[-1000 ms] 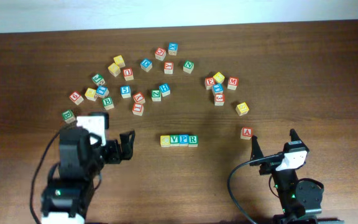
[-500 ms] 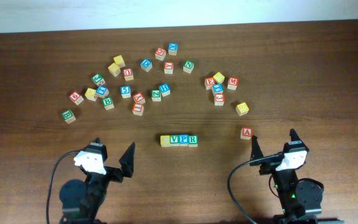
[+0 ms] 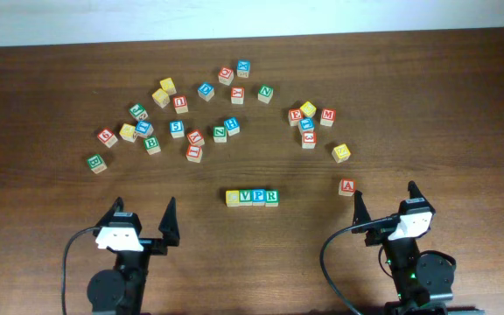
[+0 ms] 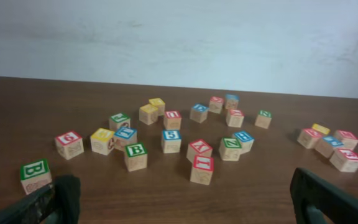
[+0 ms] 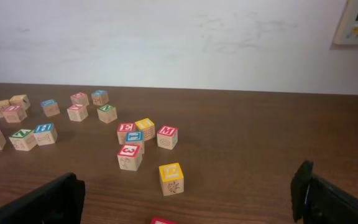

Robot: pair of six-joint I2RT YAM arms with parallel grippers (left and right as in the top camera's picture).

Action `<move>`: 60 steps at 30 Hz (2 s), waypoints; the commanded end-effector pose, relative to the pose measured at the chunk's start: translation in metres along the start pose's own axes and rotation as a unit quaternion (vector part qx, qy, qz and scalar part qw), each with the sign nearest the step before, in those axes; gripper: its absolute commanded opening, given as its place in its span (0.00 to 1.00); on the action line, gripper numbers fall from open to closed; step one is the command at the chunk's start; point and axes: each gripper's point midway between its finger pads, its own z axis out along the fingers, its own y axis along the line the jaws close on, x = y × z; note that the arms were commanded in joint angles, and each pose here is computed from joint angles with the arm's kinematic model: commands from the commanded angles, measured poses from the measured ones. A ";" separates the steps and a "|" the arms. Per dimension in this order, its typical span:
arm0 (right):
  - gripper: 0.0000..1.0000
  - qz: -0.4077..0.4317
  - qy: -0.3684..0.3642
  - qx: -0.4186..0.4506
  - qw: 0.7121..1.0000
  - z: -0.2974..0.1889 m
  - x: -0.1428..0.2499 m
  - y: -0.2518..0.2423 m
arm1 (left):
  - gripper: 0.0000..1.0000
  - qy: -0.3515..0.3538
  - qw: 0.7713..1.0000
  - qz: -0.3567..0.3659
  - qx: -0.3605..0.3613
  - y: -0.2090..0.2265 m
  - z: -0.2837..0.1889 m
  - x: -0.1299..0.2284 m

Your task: Spell out CVPR

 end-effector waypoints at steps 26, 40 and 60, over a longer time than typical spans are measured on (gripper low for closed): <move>0.98 -0.002 0.000 0.001 1.000 0.000 0.002 -0.001 | 0.99 0.000 0.998 -0.050 -0.038 0.012 -0.001 0.003; 0.99 -0.002 0.000 0.001 1.000 0.000 0.002 -0.001 | 0.99 0.004 0.999 0.030 -0.038 0.013 -0.001 0.003; 0.98 -0.002 0.000 0.001 1.000 0.000 0.002 -0.001 | 0.99 0.002 0.998 0.051 -0.035 0.011 0.000 0.002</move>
